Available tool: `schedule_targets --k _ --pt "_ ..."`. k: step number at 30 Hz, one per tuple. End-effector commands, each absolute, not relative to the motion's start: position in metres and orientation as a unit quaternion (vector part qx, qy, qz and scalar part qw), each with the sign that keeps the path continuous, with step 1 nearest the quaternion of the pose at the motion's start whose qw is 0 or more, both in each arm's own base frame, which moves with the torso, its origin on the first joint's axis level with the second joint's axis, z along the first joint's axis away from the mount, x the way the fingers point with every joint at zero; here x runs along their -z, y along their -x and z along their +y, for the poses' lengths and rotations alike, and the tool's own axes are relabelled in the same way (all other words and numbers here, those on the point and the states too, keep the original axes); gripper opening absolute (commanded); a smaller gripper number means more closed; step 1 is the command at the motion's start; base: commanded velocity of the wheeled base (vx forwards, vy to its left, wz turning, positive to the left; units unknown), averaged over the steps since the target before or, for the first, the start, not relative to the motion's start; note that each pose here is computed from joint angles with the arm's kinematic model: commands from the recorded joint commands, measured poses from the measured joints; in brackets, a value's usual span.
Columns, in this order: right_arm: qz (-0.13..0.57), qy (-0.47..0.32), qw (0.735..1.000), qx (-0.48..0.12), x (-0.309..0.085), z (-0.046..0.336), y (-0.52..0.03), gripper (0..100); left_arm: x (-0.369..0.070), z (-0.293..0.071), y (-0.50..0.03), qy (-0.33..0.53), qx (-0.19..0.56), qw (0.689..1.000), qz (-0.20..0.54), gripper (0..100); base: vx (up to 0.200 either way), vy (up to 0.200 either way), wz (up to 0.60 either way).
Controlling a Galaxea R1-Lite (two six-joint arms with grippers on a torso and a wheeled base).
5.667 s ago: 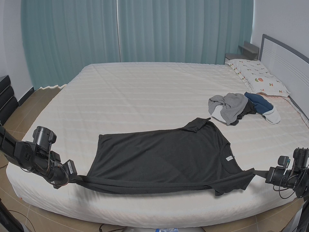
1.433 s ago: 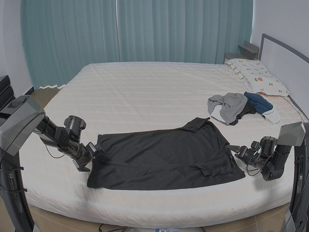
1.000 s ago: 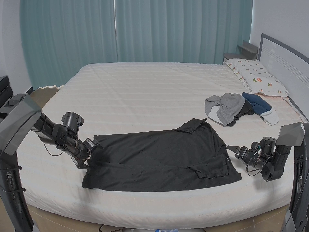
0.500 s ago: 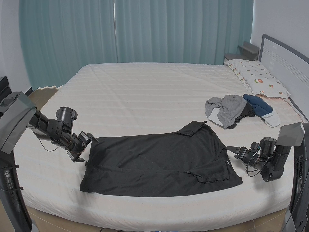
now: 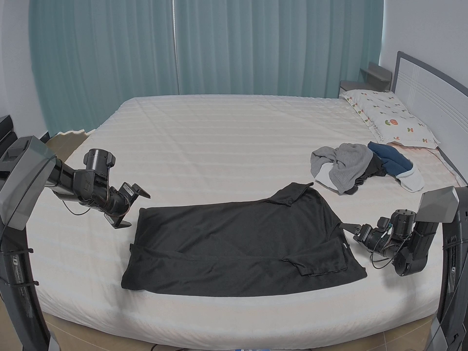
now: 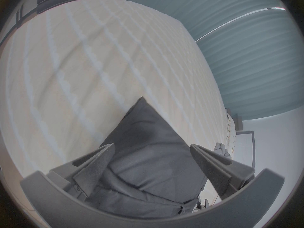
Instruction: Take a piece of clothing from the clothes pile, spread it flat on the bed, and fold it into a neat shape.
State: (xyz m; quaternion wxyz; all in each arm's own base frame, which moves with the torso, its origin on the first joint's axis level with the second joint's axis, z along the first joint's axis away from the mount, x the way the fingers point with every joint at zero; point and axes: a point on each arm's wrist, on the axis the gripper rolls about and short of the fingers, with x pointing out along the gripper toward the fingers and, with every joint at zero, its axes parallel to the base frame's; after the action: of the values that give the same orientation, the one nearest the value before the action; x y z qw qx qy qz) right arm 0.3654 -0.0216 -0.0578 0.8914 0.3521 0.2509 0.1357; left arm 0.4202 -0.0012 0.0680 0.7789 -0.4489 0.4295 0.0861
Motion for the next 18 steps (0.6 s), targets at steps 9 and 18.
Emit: schedule_targets --k 9,18 --pt "0.261 -0.353 0.888 -0.137 0.064 -0.018 -0.366 100 -0.018 -0.003 -0.493 0.421 -0.054 0.812 0.401 100 0.000 0.000 0.00" --pt "0.266 -0.353 0.887 -0.137 0.067 -0.016 -0.366 100 0.000 0.005 -0.503 0.420 -0.050 0.832 0.360 100 0.000 0.000 0.00"
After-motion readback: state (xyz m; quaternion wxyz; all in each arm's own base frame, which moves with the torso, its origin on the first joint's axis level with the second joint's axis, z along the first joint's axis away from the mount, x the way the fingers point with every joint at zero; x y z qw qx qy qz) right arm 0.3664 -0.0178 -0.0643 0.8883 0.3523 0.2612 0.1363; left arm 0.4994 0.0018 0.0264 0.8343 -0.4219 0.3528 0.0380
